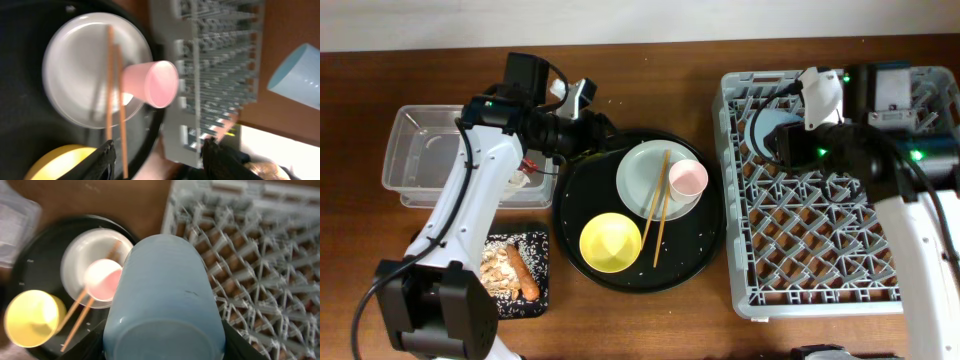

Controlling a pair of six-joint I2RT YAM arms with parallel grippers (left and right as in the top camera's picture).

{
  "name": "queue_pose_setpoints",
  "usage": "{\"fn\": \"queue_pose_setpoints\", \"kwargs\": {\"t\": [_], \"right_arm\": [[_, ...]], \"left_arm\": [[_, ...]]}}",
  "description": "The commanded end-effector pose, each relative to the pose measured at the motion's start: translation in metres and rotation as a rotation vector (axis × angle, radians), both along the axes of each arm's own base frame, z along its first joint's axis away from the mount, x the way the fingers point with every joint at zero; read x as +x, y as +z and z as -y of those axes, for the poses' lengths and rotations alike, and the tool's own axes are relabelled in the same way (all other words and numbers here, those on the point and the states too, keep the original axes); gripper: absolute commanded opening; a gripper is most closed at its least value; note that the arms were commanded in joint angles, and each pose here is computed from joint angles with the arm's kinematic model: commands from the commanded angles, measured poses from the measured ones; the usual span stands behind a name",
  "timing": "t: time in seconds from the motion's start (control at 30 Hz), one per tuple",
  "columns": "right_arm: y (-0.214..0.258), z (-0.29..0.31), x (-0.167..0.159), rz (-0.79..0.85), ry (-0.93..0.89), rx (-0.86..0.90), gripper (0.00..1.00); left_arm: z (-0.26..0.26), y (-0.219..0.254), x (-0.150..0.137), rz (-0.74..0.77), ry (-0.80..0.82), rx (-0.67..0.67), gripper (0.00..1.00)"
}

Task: Sort waste into correct bins and load items into the dishwasher rack
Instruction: 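Place the blue cup upside down in the dish rack with the right gripper, then grasp the pink cup with the left gripper and pass it to the right gripper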

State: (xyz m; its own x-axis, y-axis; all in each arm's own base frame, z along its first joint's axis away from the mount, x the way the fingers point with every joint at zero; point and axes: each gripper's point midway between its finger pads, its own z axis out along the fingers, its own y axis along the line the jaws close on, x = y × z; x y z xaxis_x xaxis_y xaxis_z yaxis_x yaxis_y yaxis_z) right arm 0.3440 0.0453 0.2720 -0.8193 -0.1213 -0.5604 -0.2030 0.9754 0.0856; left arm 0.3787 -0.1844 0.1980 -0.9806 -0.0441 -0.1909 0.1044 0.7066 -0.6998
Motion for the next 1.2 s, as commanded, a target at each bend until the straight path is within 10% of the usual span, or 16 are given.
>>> {"fn": "queue_pose_setpoints", "kwargs": {"t": [0.0, 0.33, 0.43, 0.97, 1.17], "right_arm": [[-0.036, 0.014, 0.013, -0.123, -0.089, -0.062, 0.44], [-0.139, 0.017, 0.034, -0.412, -0.096, -0.109, 0.45], [-0.141, 0.017, 0.033, -0.424, -0.095, -0.109, 0.99], [-0.022, 0.018, 0.002, -0.379, -0.120, -0.091, 0.98], [-0.022, 0.018, 0.001, -0.383, -0.120, -0.091, 0.98]], "left_arm": [[-0.021, -0.016, 0.003, 0.015, 0.039, 0.144, 0.55], [-0.022, -0.017, -0.001, -0.005, 0.038, 0.150, 0.57], [-0.022, -0.017, -0.001, -0.006, 0.038, 0.150, 0.57], [0.108, -0.107, -0.012, 0.087, -0.161, 0.361, 0.51], [0.113, -0.143, -0.006, 0.065, -0.160, 0.410, 0.18]]}}
